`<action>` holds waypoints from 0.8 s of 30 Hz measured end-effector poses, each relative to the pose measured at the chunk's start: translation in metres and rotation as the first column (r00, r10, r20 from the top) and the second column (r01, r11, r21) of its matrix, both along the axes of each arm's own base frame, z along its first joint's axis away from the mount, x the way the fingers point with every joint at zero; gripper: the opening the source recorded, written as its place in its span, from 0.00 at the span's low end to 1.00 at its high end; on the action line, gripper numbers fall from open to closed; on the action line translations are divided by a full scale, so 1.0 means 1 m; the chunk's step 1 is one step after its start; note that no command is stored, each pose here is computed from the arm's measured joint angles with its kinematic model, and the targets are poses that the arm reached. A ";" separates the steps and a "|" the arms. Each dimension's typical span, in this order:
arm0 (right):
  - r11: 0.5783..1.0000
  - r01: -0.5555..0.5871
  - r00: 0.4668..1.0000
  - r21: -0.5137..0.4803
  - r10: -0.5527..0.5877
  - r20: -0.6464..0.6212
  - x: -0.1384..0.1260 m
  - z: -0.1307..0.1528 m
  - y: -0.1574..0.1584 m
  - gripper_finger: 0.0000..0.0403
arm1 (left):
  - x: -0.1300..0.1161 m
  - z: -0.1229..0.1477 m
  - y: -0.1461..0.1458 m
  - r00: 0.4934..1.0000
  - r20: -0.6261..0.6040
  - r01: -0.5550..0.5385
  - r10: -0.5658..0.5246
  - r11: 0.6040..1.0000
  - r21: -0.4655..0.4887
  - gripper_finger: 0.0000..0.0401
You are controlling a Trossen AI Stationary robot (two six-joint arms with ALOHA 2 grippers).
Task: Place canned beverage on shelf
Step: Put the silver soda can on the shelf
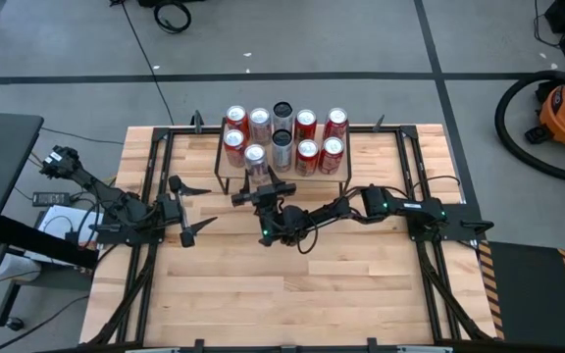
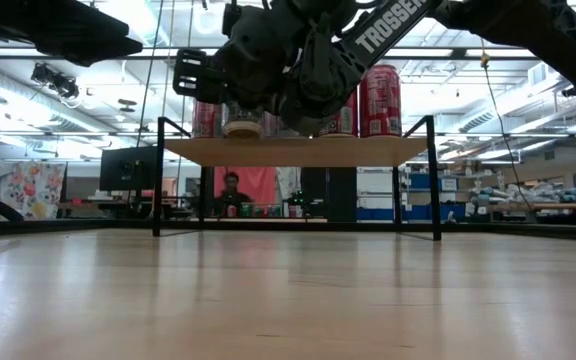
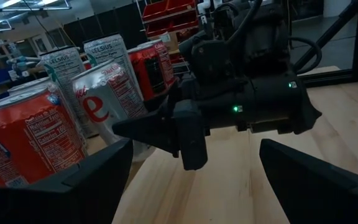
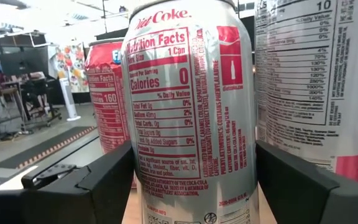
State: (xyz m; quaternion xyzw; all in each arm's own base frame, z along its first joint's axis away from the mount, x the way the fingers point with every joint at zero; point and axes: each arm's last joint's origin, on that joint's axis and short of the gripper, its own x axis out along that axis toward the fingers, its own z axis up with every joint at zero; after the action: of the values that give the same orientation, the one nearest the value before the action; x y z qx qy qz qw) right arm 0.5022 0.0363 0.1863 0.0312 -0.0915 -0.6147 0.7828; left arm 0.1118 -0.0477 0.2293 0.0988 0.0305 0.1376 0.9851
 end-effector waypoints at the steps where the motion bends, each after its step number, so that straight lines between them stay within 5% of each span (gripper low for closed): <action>1: 1.000 0.001 1.000 0.001 -0.001 0.003 0.000 -0.001 -0.001 0.77 | 0.000 0.000 0.000 1.000 0.000 0.000 0.000 1.000 0.000 0.90; 24: 1.000 0.000 1.000 0.000 0.000 0.014 -0.002 -0.013 -0.008 0.83 | 0.000 0.000 0.000 1.000 0.000 0.000 0.000 1.000 0.000 0.90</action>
State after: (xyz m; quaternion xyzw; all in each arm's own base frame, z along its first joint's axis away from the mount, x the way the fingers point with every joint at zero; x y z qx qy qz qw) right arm 0.4999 0.0282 0.1732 0.0357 -0.0969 -0.6146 0.7820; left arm 0.1118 -0.0478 0.2294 0.0990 0.0304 0.1375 0.9851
